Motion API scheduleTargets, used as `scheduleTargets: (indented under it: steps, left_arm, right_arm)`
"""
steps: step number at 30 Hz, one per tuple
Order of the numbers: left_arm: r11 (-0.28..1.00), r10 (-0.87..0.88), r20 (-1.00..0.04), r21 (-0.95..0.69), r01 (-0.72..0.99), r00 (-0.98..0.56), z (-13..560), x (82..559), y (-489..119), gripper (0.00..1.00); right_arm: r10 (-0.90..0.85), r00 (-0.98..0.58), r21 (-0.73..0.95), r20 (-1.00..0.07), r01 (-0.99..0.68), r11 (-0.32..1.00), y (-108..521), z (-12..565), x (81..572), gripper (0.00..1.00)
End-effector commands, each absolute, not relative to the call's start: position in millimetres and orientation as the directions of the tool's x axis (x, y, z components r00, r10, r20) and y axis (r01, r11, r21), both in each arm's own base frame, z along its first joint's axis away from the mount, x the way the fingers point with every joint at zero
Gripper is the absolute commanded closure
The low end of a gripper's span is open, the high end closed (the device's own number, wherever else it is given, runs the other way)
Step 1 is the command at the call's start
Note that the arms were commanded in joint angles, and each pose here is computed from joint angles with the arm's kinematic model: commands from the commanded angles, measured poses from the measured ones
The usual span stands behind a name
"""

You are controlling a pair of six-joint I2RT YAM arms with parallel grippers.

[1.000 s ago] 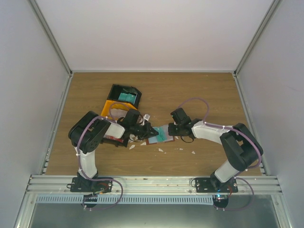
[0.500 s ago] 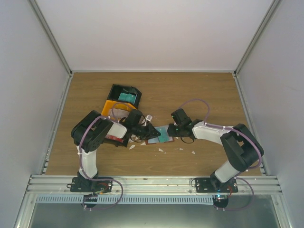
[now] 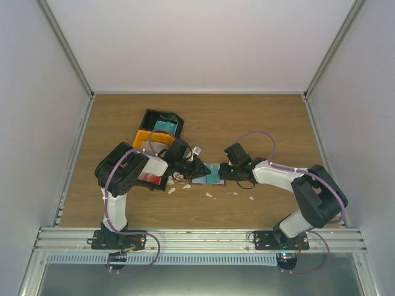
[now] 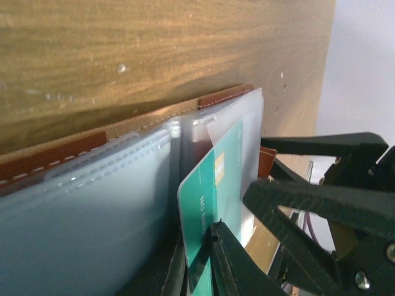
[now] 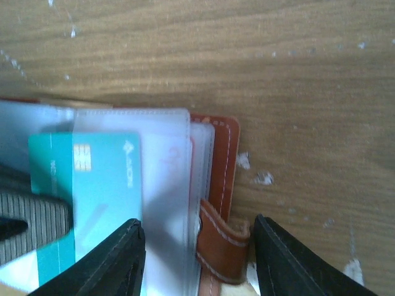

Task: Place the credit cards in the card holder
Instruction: Insert the credit card into the card holder.

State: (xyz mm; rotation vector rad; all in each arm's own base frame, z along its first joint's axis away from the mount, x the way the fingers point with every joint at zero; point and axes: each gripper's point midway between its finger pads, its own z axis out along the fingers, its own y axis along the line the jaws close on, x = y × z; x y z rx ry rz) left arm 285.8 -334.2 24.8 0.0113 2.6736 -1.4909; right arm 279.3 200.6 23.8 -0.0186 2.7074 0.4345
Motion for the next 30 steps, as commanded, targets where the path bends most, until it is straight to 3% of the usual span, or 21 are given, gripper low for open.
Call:
scheduleTargets:
  steps: [1, 7, 19, 30]
  left_arm:
    - [0.551, -0.024, -0.099, -0.832, 0.069, -0.995, 16.9, 291.4, -338.7, 0.86]
    - [0.539, 0.033, -0.115, -0.834, 0.115, -0.993, 19.3, 287.5, -349.6, 0.82]
    - [0.586, 0.176, -0.220, -0.760, 0.281, -0.960, 25.2, 287.8, -372.0, 0.68]
    - [0.700, 0.222, -0.255, -0.630, 0.336, -0.941, 27.1, 288.0, -357.7, 0.53]
  right_arm:
    - [0.074, -0.928, 0.291, -0.365, -0.039, 0.956, 192.2, 25.3, 265.8, 0.48]
    - [0.076, -0.924, 0.322, -0.375, -0.053, 0.945, 195.5, 30.9, 264.3, 0.45]
    - [0.031, -0.940, 0.360, -0.340, -0.100, 0.928, 207.0, 18.9, 257.7, 0.47]
    - [0.078, -0.929, 0.308, -0.363, -0.041, 0.951, 191.2, 23.4, 260.8, 0.47]
